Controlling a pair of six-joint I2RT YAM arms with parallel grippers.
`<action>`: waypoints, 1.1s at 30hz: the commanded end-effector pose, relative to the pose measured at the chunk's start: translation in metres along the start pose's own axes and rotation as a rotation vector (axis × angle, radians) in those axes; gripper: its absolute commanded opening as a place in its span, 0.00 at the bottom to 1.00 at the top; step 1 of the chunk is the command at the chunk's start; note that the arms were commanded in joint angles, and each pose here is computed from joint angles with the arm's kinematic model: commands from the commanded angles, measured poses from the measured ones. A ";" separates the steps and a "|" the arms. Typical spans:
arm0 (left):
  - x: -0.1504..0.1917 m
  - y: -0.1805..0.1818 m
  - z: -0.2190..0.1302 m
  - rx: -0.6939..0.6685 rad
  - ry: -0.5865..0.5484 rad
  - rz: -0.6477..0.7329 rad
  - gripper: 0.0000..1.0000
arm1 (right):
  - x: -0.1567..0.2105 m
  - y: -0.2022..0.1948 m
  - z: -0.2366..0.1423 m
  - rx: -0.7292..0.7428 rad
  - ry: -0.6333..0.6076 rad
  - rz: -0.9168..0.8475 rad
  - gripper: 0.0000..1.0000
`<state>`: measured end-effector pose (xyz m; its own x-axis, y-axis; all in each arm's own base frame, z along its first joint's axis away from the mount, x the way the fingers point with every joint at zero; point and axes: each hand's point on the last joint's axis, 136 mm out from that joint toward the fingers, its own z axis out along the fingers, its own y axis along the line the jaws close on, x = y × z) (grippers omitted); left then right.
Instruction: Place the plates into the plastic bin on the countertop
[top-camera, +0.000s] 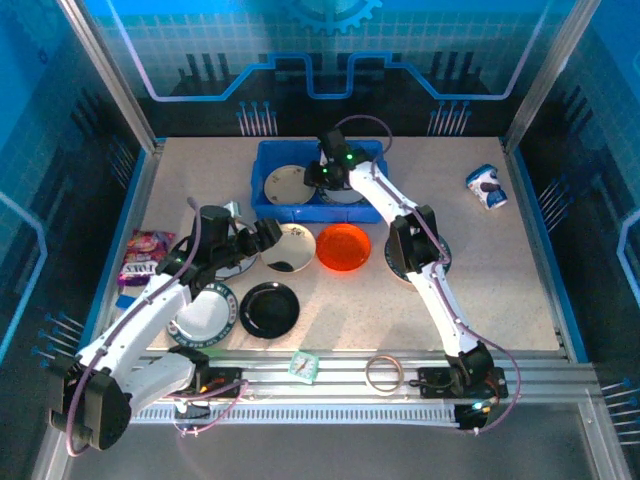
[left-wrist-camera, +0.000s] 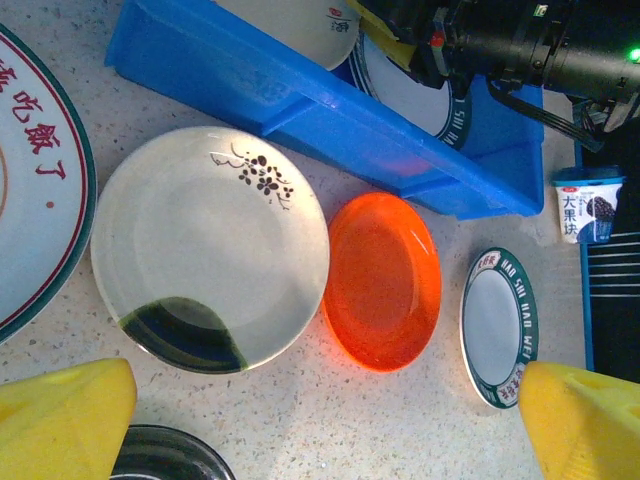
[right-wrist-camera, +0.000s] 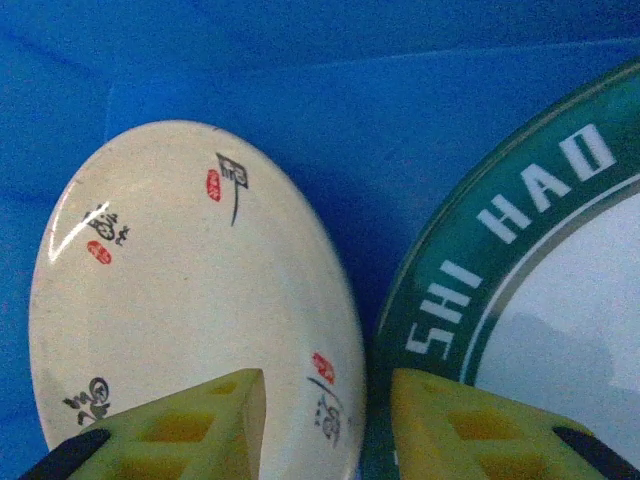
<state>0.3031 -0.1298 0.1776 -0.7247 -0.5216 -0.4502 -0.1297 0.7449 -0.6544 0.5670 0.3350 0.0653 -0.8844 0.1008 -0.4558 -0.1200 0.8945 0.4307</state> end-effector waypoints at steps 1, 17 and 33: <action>-0.011 -0.015 -0.002 0.047 -0.018 0.034 0.99 | -0.024 0.023 -0.039 -0.010 -0.075 -0.042 0.44; -0.011 -0.039 0.003 0.110 0.013 0.079 0.99 | -0.026 0.057 -0.199 -0.026 -0.261 -0.215 0.43; 0.049 -0.093 0.025 0.180 0.130 0.218 0.99 | 0.136 -0.042 -0.277 0.002 -0.245 -0.066 0.41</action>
<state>0.2911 -0.2250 0.1947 -0.8255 -0.2876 -0.4856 0.1228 0.7482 -0.6520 0.3344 0.2075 0.1969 -0.7653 0.0629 -0.6406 -0.2177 0.9113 0.3496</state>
